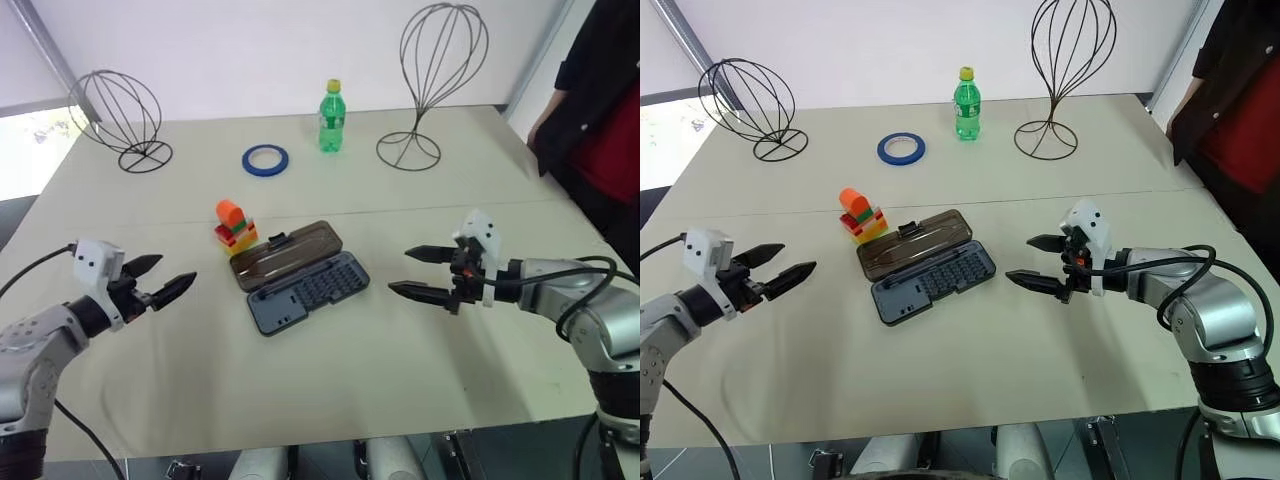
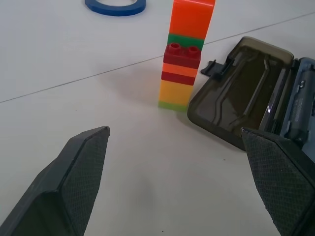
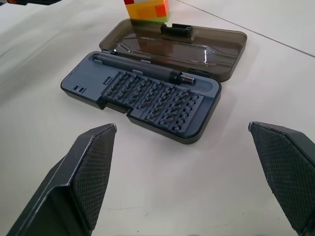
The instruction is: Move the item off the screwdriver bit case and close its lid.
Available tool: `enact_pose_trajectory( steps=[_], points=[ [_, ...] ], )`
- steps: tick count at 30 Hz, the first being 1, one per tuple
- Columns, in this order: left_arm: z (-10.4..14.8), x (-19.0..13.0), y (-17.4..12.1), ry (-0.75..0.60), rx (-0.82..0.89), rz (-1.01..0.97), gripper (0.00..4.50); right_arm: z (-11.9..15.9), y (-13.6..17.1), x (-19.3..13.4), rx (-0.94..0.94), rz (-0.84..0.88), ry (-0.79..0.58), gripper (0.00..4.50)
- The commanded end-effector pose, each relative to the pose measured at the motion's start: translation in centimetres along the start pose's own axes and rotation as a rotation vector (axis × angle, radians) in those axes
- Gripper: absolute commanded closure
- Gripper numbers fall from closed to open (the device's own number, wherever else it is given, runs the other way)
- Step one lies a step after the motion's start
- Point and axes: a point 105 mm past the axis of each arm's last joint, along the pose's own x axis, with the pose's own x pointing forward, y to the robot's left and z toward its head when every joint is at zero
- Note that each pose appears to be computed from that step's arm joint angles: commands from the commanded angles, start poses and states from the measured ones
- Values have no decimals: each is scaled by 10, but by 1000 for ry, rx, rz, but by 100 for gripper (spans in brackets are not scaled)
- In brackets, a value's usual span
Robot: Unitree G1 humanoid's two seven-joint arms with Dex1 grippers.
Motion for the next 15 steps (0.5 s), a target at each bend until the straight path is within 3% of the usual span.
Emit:
enact_pose_trajectory(
  steps=[1, 15],
  points=[
    [14, -4, 1, -35, 47, 5, 7, 11, 1, -2, -49, -5, -31, 0],
    [12, -6, 4, -34, 47, 27, 7, 12, -1, 3, -63, -10, -40, 0]
  ],
)
